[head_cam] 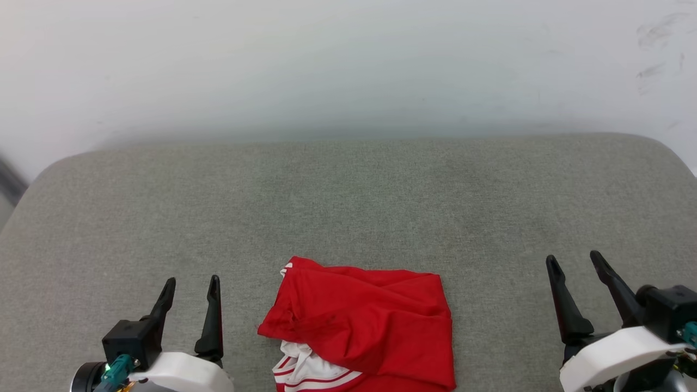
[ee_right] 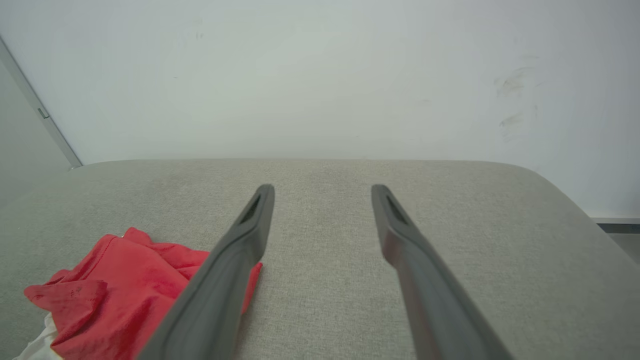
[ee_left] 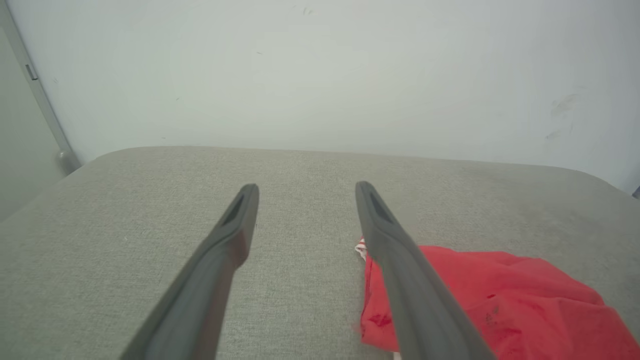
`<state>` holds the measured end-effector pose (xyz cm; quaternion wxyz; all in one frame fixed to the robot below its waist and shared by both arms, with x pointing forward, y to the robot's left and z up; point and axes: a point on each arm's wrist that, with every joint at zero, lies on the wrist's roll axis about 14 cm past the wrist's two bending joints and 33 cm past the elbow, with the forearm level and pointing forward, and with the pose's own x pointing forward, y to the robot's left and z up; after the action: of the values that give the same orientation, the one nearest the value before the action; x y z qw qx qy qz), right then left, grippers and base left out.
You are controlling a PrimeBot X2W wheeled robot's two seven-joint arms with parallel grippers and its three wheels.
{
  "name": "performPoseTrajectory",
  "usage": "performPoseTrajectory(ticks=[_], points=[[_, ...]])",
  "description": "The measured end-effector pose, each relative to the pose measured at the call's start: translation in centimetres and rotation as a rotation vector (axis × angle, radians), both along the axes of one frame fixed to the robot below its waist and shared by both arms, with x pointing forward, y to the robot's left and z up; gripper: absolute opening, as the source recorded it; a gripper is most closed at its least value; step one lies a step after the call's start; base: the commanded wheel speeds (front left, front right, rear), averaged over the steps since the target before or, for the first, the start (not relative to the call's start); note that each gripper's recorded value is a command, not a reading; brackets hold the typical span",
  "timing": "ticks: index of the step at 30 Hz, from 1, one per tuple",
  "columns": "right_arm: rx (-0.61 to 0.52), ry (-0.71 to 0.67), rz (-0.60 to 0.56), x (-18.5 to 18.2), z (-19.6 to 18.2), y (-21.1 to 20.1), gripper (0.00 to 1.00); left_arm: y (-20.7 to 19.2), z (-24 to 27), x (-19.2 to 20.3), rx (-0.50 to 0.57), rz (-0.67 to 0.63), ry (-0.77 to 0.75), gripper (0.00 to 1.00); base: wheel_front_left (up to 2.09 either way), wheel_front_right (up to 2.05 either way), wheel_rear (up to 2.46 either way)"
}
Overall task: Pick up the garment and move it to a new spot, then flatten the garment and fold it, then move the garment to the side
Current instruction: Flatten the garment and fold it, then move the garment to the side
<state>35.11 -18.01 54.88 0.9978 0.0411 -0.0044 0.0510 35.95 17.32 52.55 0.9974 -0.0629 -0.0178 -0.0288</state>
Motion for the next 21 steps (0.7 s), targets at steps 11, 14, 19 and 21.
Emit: performPoseTrajectory(ticks=[11,14,19,21], points=[[-0.004,0.012,-0.025,-0.9,0.4,-0.4,1.0,0.3,0.1,0.3,0.006,0.006,-0.004,1.0,0.0,0.0,0.0],[0.023,0.058,-0.048,-0.9,-0.4,-1.2,1.0,0.5,0.2,0.4,-0.001,0.018,-0.009,1.0,0.0,0.0,0.0],[0.138,0.239,-0.095,-0.5,-4.4,-3.7,1.0,1.1,0.5,0.6,-0.005,0.028,-0.021,1.0,0.0,0.0,0.0],[0.174,0.341,-0.098,-0.5,-6.4,-4.5,1.0,1.5,0.7,0.6,-0.007,0.039,-0.028,1.0,0.0,0.0,0.0]])
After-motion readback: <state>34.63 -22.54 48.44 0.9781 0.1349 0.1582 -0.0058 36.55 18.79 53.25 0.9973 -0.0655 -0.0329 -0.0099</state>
